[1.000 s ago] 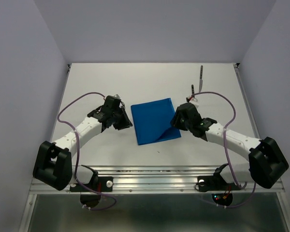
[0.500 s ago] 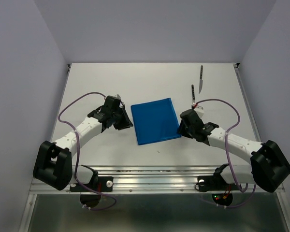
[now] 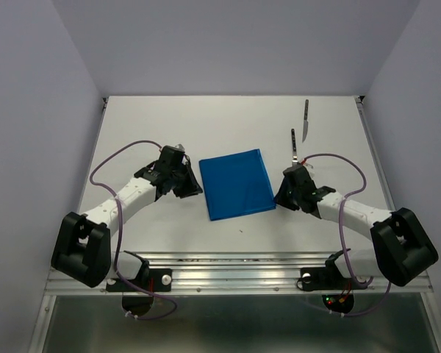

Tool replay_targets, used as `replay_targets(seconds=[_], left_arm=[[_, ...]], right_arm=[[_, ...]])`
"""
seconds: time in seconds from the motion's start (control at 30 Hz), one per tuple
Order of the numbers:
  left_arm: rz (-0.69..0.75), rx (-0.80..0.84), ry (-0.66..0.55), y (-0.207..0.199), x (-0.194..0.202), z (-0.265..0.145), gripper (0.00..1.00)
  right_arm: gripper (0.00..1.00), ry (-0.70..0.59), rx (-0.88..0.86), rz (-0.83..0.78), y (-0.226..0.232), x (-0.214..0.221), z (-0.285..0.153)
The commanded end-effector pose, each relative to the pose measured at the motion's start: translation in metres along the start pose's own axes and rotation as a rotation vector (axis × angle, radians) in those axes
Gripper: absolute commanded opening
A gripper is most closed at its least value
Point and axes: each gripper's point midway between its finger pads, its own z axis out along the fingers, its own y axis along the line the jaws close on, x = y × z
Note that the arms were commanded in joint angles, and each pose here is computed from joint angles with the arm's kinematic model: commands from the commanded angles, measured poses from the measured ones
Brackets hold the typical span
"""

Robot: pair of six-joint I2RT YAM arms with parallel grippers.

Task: Fold the napkin into a case and place the utensils inside
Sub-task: Pick up the top corner of the square-folded napkin from the center of the board.

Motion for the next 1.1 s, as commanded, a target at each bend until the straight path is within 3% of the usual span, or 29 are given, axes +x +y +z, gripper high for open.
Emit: replay_targets(seconds=[0.0, 0.5, 0.87, 1.07], left_arm=[[0.019, 0.022, -0.002, -0.004, -0.001, 0.001, 0.34], [0.025, 0.023, 0.004, -0.005, 0.0, 0.004, 0.34], [0.024, 0.023, 0.014, -0.004, 0.001, 0.007, 0.34], [0.026, 0.024, 0.016, -0.006, 0.001, 0.008, 0.34]], right_arm=[[0.37, 0.007, -0.125, 0.018, 0.023, -0.004, 0.003], [0.32, 0.023, -0.119, 0.045, 0.018, 0.001, 0.008], [0.35, 0.008, -0.068, 0.039, 0.005, 0.002, 0.008], [0.25, 0.002, -0.073, 0.041, 0.006, 0.001, 0.007]])
